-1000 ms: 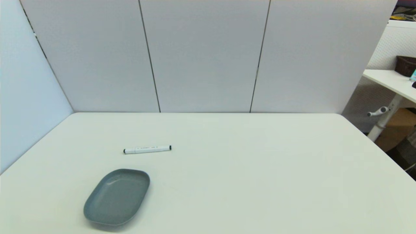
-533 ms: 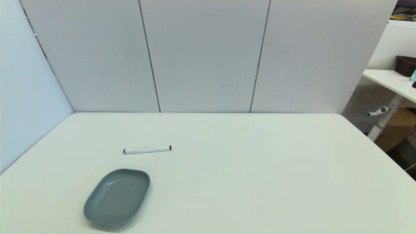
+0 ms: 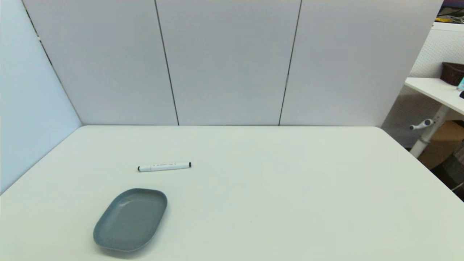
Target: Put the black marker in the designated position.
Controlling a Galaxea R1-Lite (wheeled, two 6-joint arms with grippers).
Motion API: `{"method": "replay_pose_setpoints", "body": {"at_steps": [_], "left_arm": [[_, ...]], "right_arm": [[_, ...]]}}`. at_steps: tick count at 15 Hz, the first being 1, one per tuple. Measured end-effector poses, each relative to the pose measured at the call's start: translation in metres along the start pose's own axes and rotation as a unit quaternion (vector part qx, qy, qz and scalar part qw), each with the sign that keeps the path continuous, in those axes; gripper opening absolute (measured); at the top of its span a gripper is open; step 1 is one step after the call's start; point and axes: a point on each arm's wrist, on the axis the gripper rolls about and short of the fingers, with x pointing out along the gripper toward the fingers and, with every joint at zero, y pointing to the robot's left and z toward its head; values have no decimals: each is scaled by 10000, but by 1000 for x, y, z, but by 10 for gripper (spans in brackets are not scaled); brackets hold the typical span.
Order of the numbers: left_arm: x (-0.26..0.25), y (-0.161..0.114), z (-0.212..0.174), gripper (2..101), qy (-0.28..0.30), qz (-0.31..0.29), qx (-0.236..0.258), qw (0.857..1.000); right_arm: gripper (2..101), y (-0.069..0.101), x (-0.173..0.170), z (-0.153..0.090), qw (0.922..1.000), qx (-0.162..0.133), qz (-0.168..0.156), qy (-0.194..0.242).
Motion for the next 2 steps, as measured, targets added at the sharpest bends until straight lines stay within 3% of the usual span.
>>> {"method": "replay_pose_setpoints", "body": {"at_steps": [2], "left_arm": [[0, 0, 0, 979, 0, -2, 0, 10000]], "right_arm": [[973, 0, 0, 0, 10000, 30, -2, 0]]}}
